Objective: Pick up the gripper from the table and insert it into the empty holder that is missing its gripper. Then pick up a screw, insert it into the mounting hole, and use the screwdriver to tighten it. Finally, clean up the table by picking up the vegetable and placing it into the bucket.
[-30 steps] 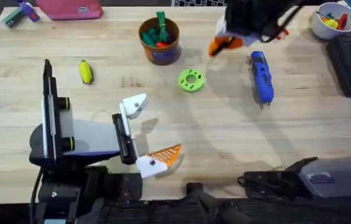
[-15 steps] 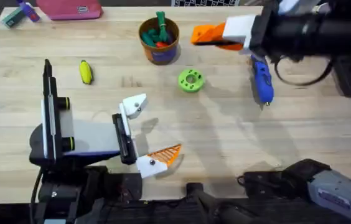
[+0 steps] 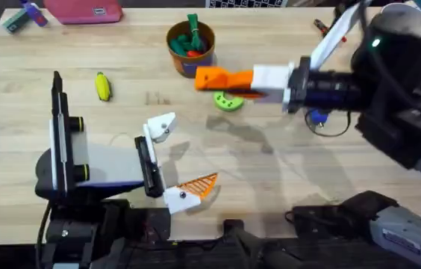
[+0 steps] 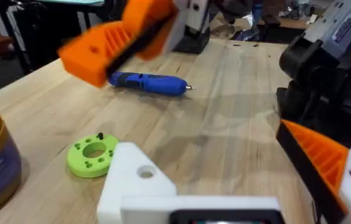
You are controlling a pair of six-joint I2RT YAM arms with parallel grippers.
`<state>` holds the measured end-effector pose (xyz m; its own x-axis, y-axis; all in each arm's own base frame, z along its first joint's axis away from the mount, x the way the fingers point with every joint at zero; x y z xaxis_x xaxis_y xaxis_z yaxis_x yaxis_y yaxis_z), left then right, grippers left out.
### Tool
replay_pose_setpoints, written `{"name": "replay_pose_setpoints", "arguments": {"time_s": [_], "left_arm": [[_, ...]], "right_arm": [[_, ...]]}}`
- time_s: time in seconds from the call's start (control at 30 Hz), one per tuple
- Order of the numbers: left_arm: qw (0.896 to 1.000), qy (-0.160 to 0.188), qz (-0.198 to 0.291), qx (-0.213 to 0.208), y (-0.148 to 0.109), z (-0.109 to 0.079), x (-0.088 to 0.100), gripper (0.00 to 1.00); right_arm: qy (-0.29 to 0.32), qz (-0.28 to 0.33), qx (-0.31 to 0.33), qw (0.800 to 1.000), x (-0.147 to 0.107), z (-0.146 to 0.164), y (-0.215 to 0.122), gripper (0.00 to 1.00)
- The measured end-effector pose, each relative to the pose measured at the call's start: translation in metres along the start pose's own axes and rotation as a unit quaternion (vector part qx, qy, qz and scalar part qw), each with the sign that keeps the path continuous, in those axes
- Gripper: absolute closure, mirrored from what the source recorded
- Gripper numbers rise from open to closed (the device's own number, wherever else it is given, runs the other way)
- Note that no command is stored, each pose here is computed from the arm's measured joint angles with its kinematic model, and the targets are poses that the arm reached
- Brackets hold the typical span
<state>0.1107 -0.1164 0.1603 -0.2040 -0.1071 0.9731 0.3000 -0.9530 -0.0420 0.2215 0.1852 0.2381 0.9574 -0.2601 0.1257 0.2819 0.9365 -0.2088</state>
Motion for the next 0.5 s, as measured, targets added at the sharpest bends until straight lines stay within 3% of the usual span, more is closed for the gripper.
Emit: {"name": "replay_pose_setpoints", "arguments": {"time_s": [0.17, 0.5], "left_arm": [[1.000, 0.000, 0.000, 0.000, 0.000, 0.000, 0.000, 0.015], [1.000, 0.000, 0.000, 0.000, 0.000, 0.000, 0.000, 0.015]], "right_arm": [[0.018, 0.050, 0.014, 0.999, -0.020, -0.021, 0.001, 0.992], [-0.004, 0.152, 0.060, 0.987, -0.041, -0.038, 0.007, 0.992]]}}
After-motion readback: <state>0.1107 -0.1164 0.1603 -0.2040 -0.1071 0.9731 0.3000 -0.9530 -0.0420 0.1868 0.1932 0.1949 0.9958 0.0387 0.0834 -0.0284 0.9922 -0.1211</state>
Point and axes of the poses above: each hand's point on the last joint's axis, 136 mm out from that joint toward the fingers, its own y axis out along the fingers, its own z axis along the line the jaws close on, x = y × z, the point moved 5 cm from there along -y, back along the fingers, and after that the axes turned 14 degrees about y, right-handed, at the moved point
